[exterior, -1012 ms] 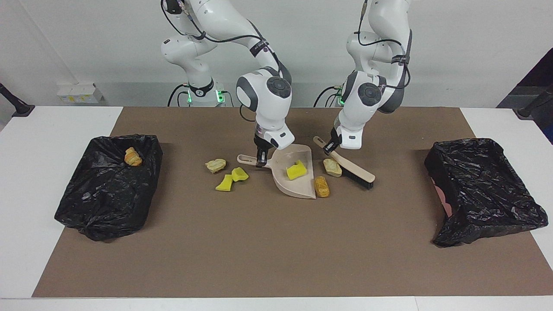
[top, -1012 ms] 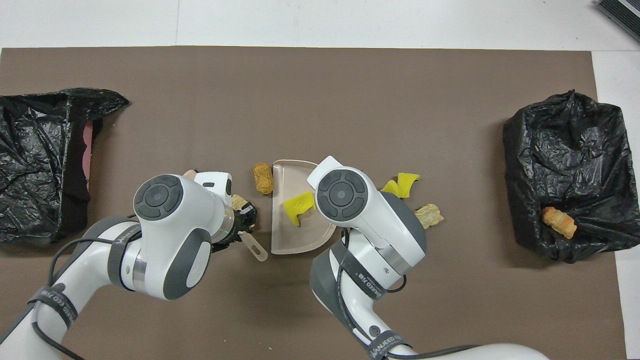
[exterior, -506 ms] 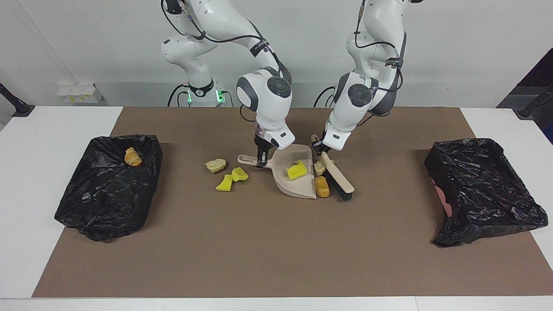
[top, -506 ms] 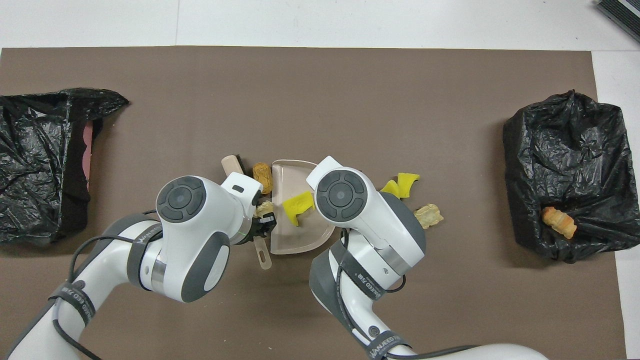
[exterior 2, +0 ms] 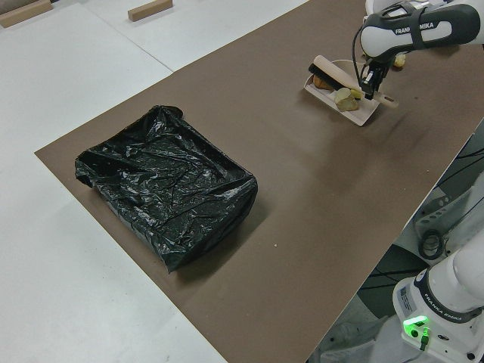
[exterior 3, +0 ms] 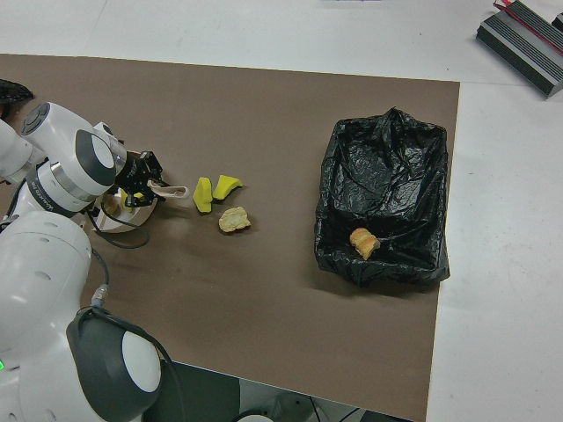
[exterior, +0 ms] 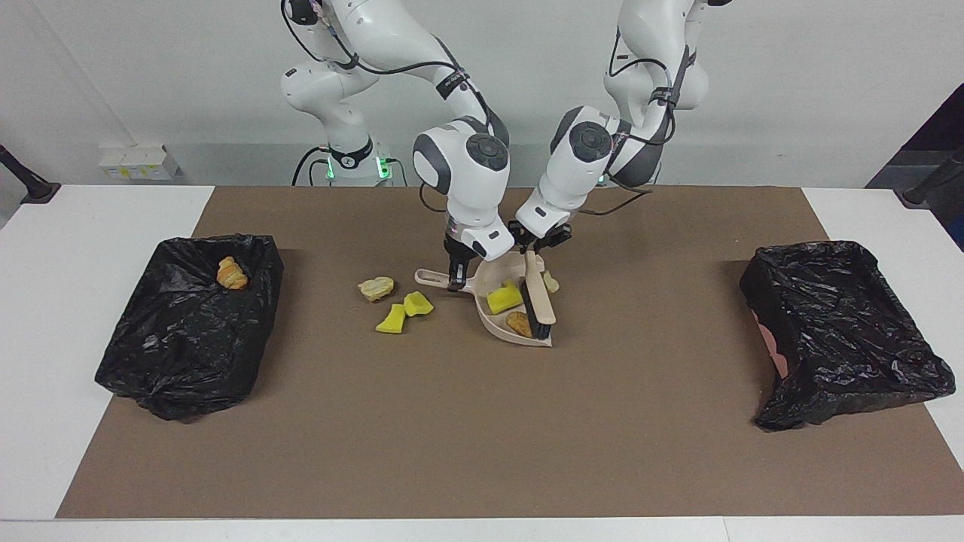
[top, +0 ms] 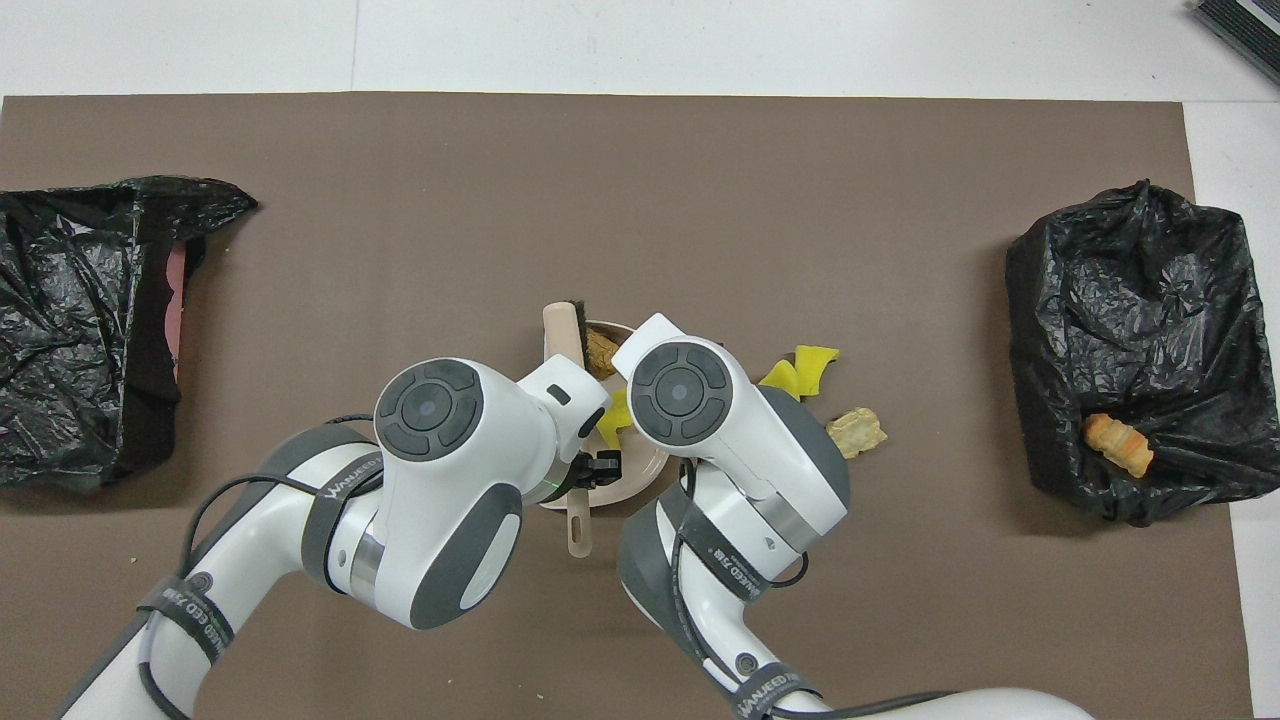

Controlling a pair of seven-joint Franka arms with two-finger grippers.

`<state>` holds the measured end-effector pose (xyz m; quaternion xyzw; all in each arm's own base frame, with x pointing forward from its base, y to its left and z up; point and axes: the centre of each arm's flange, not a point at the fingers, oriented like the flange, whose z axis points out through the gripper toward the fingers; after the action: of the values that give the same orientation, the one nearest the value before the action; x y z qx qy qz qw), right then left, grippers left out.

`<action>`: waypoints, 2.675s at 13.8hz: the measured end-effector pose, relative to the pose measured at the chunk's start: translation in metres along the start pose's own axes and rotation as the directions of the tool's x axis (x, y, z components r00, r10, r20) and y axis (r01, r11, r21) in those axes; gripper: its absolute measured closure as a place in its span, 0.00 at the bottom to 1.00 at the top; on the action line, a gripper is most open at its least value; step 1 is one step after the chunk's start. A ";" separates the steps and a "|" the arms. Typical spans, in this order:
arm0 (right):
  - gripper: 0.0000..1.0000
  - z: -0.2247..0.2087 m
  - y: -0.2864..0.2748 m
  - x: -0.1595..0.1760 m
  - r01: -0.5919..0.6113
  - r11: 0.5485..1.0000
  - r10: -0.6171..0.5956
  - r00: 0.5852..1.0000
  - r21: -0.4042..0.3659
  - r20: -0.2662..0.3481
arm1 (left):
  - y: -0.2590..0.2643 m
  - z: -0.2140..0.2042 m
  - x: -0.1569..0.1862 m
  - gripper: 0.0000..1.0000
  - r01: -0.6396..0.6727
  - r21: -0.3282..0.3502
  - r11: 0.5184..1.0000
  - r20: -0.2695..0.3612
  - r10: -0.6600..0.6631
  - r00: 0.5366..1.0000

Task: Sweep and dump trash in bin
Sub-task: 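Brush the bread chunk and rock into the dustpan with the left gripper, then carry the loaded dustpan with the right gripper to the nearer trash bag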

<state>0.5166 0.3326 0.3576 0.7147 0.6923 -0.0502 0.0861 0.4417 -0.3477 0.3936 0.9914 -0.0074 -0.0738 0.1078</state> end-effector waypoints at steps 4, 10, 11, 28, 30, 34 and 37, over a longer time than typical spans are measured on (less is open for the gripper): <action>0.68 -0.001 0.001 0.000 -0.002 1.000 0.002 1.000 -0.001 -0.001 | -0.008 -0.032 0.018 0.74 0.047 -0.043 0.998 0.002 -0.047 0.999; 0.68 -0.007 0.013 -0.013 -0.031 0.999 0.031 0.999 -0.013 -0.011 | -0.065 -0.065 0.023 0.74 0.109 0.022 0.994 0.075 -0.111 0.991; 0.68 -0.010 0.019 -0.021 -0.049 0.999 0.049 0.999 -0.015 -0.017 | -0.074 -0.060 0.023 0.74 0.107 0.055 0.993 0.076 -0.111 0.991; 0.68 -0.073 0.119 -0.343 -0.220 0.975 0.224 0.966 0.039 -0.132 | -0.029 -0.010 -0.077 0.74 -0.003 0.322 0.947 0.160 -0.051 0.986; 0.68 -0.066 0.120 -0.390 -0.220 0.975 0.223 0.966 0.038 -0.129 | -0.021 -0.001 -0.098 0.74 -0.007 0.302 0.953 0.193 -0.054 0.980; 0.68 -0.052 0.106 -0.511 -0.223 0.974 0.225 0.967 0.031 -0.117 | 0.010 0.034 -0.177 0.74 -0.030 0.296 0.955 0.203 -0.032 0.979; 0.68 -0.047 0.088 -0.577 -0.232 0.972 0.233 0.969 0.027 -0.077 | 0.032 0.069 -0.220 0.74 -0.018 0.311 0.950 0.139 -0.026 0.990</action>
<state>0.5814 -0.2265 0.5186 0.7930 0.6063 -0.0174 0.0576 0.2139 -0.3872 0.3655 0.9883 -0.0245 -0.1420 -0.0507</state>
